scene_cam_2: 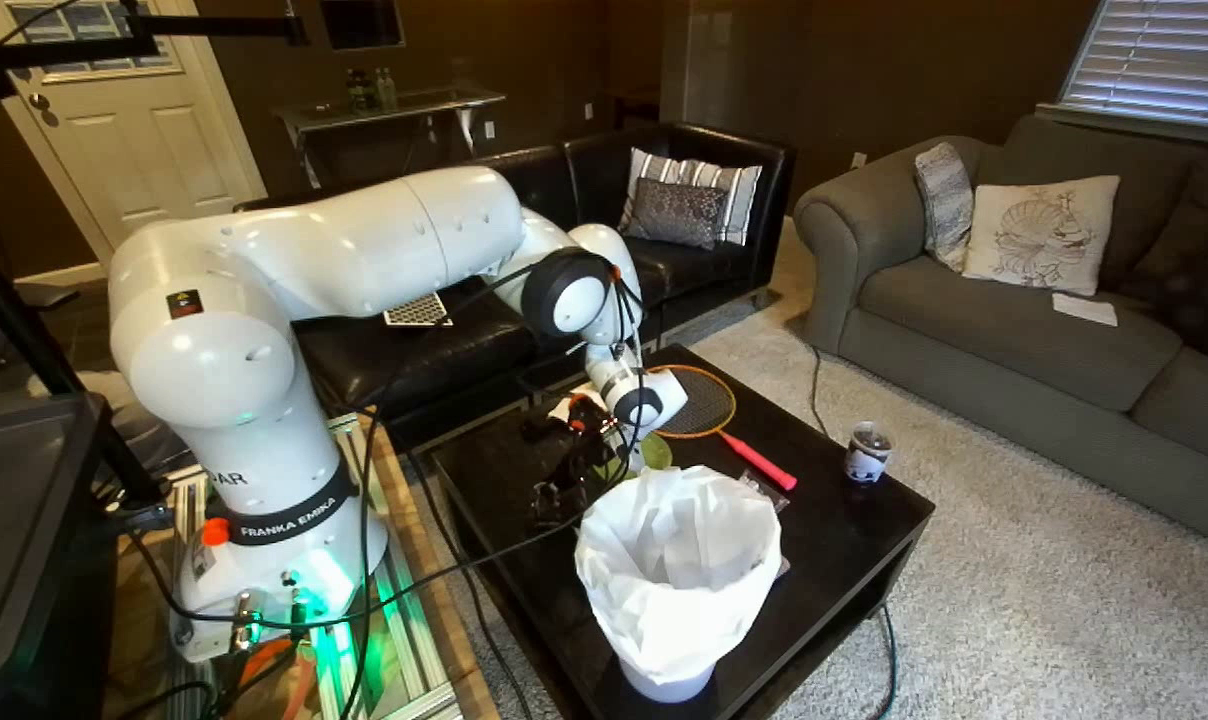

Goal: Flip the toy car

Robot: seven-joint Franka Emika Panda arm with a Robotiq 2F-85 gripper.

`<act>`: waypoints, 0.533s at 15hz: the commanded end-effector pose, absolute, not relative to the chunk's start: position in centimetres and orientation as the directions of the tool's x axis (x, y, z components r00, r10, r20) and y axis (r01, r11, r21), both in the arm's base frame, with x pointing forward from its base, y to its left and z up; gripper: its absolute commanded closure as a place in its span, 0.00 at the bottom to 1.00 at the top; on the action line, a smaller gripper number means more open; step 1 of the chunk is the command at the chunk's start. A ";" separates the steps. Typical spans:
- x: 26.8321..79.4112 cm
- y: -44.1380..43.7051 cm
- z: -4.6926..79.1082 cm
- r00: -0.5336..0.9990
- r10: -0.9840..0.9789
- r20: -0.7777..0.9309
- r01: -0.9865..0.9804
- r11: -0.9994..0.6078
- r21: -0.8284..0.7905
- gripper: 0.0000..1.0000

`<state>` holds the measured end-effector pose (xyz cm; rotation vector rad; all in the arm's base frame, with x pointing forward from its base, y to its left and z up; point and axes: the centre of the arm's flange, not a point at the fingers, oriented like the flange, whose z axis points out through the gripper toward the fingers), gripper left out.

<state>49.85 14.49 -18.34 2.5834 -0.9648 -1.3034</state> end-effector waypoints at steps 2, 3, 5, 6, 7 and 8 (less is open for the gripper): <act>49.8 16.3 -20.3 0.510 -0.388 -0.768 -0.461 -0.877 0.137 0.93; 49.7 16.6 -20.3 0.522 -0.352 -0.777 -0.448 -0.888 0.101 0.93; 49.7 17.1 -20.1 0.549 -0.275 -0.789 -0.421 -0.907 0.023 0.93; 49.7 17.2 -20.1 0.561 -0.236 -0.793 -0.408 -0.913 -0.017 0.93; 49.6 17.4 -20.0 0.574 -0.196 -0.795 -0.392 -0.918 -0.057 0.93; 49.6 17.5 -20.0 0.590 -0.151 -0.793 -0.374 -0.922 -0.102 0.93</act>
